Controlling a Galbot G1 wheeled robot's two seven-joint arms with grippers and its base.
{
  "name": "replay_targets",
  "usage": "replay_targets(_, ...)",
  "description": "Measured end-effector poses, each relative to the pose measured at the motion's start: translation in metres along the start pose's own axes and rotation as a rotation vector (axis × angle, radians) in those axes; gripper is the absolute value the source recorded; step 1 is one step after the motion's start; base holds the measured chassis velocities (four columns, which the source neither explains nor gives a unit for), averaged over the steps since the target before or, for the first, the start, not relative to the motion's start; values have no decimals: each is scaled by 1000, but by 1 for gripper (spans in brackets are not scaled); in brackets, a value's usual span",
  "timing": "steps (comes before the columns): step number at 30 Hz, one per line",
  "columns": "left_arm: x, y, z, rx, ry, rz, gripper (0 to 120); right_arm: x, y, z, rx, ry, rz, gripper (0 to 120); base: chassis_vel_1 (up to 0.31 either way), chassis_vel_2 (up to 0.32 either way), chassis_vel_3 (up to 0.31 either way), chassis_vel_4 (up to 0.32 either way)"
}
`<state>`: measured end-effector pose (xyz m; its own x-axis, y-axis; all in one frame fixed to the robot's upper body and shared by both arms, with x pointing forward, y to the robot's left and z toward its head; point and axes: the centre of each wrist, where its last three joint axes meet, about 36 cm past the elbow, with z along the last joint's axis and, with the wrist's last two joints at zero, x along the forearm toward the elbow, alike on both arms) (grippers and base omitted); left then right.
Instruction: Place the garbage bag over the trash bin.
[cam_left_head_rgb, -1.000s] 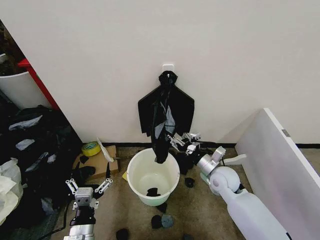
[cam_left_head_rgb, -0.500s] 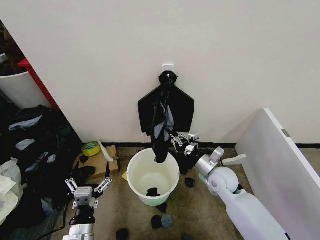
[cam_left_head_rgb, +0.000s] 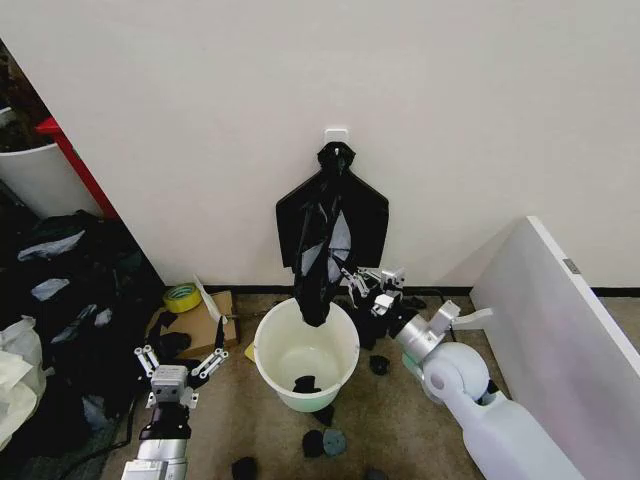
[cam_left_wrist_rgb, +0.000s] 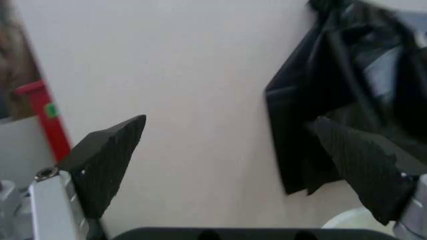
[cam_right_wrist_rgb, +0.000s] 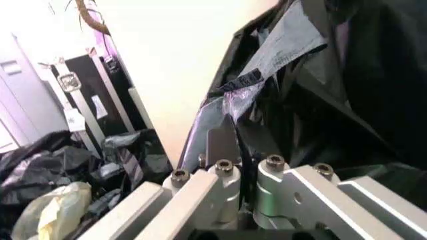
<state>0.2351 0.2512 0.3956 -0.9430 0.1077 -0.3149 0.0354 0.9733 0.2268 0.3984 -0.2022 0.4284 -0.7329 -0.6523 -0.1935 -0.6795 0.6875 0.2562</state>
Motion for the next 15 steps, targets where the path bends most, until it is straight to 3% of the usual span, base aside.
replay_targets(15, -42, 16, -1, 52, -80, 190, 100, 17, 19, -9, 71, -9, 22, 0, 0, 0, 0, 0)
